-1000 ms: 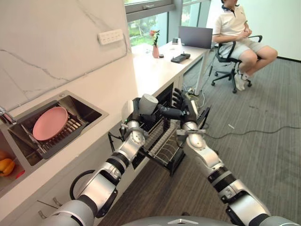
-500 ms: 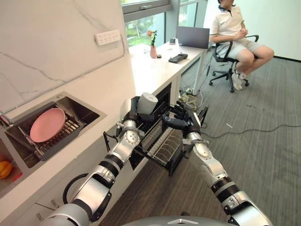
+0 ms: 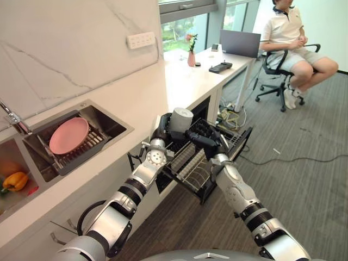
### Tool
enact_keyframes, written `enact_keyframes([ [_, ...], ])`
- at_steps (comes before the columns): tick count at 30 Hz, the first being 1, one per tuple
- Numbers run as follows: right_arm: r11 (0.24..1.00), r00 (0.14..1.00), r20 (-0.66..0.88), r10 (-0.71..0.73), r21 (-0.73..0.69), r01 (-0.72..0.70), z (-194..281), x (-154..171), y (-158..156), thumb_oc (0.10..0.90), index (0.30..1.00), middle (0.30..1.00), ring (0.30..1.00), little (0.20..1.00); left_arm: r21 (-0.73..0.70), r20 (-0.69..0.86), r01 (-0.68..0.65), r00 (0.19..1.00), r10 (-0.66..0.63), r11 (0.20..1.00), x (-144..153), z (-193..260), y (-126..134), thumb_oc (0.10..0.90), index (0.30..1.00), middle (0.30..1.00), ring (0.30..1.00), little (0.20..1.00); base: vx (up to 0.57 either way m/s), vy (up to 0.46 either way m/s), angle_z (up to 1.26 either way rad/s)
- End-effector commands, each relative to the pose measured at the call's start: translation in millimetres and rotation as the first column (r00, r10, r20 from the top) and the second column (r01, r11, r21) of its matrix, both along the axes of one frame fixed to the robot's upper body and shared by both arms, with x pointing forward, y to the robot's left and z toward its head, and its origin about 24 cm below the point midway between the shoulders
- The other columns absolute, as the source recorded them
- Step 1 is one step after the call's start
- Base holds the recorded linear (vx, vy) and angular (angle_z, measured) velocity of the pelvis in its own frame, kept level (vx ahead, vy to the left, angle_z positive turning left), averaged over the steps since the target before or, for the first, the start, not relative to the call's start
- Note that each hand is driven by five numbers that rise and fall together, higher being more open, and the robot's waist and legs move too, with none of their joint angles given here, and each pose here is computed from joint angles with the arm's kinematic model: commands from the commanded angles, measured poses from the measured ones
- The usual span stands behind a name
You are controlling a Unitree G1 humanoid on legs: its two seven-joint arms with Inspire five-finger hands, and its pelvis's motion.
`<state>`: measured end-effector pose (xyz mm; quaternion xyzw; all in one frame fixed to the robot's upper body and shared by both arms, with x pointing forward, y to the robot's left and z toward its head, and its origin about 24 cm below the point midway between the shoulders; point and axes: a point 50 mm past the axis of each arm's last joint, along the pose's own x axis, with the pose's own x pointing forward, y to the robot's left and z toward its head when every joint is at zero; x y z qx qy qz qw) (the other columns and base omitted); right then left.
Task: Place the dishes in the dishwasher.
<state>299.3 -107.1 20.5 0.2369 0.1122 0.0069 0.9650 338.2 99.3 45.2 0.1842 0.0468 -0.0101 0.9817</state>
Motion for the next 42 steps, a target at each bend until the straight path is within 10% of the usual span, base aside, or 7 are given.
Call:
enact_keyframes([
  [1, 0.989, 0.964, 0.263, -0.046, 0.145, 0.007, 61, 32, 2, 0.8, 0.9, 0.9, 0.9, 0.9, 0.004, 0.255, 0.141, 0.957, -0.138, 0.99, 15, 56, -27, 0.4, 0.3, 0.3, 0.3, 0.3, 0.0, -0.011, 0.07],
  [32, 0.968, 0.945, 0.219, 0.241, 0.01, -0.249, 58, 42, 16, 0.8, 0.9, 0.9, 0.9, 0.9, 0.13, 0.257, 0.379, 0.88, -0.401, 0.916, 2, 62, -51, 0.4, 0.3, 0.3, 0.3, 0.3, 0.0, -0.003, 0.02],
  [42, 0.904, 0.893, 0.228, 0.389, -0.281, -0.322, 74, 51, 3, 0.8, 0.9, 0.9, 0.9, 0.9, 0.099, 0.234, 0.515, 0.819, -0.523, 0.851, -13, 60, -55, 0.4, 0.3, 0.3, 0.3, 0.3, 0.0, 0.001, 0.01],
])
